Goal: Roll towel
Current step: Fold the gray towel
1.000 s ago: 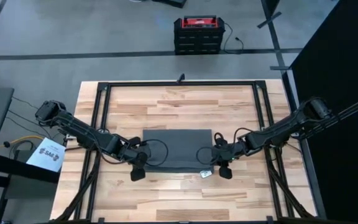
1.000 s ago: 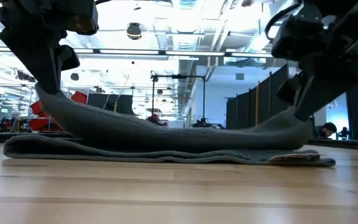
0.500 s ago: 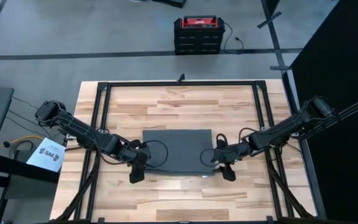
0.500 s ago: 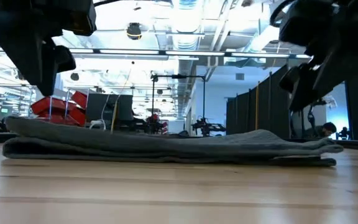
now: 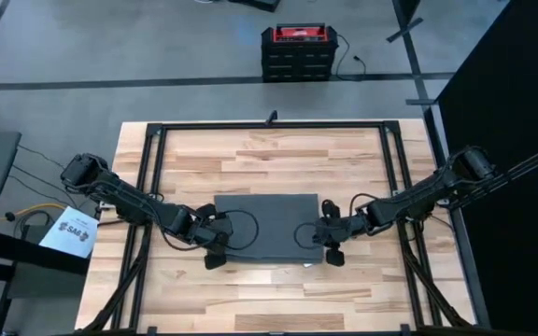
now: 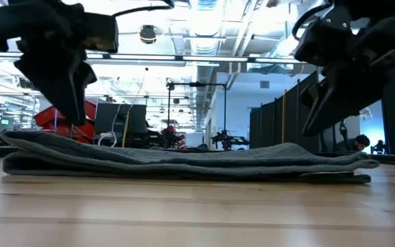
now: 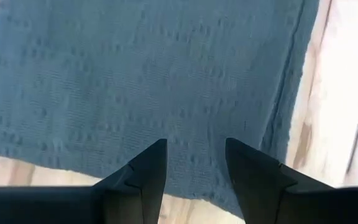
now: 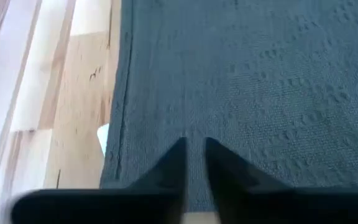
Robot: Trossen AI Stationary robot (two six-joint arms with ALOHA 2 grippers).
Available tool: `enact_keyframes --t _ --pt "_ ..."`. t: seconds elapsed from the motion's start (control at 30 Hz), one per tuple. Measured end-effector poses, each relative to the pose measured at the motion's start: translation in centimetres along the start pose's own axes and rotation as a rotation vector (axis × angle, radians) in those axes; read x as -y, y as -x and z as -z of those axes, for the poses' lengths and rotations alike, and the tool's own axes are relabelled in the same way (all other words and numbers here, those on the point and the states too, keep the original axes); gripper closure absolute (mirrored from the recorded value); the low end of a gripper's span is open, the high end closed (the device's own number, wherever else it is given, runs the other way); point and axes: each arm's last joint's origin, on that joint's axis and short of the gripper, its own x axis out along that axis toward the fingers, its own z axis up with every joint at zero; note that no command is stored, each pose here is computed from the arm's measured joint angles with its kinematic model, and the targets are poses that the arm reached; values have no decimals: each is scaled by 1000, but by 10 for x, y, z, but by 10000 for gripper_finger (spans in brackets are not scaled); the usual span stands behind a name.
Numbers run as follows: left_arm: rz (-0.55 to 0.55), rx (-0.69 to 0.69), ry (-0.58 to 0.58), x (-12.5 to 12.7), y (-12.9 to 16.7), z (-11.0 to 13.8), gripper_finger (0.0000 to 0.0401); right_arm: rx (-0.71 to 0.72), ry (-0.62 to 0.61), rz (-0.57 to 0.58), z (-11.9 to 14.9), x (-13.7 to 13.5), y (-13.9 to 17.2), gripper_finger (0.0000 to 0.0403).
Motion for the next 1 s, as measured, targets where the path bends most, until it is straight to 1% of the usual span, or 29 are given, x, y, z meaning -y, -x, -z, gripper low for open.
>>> enact_keyframes --t 0.03,0.17,0.2,0.3,0.37,0.5,0.63,0.73,0.87,1.0 --pt "3 0 0 1 1 1 251 0 23 -8 1 -2 1 390" --pt "-4 -9 4 2 6 6 251 -18 74 -18 5 -10 3 401" --pt "-27 -1 5 2 7 7 251 -17 82 5 6 -10 3 401" --pt "-152 23 36 -5 8 9 251 -13 80 85 6 -4 3 402" --pt "-188 40 62 -11 7 6 251 3 54 105 2 3 3 402" --pt "-175 93 92 -17 3 -7 251 -6 41 163 -3 23 -2 403" --pt "-152 137 73 -20 2 -15 251 -27 -15 248 -7 53 -11 403" --pt "-160 127 68 -22 1 -15 251 -61 -37 304 -6 75 -17 403" --pt "-165 129 71 -22 1 -16 251 -125 -83 328 -1 101 -26 403" --pt "-188 138 72 -23 1 -16 251 -85 -120 353 -3 115 -30 403"
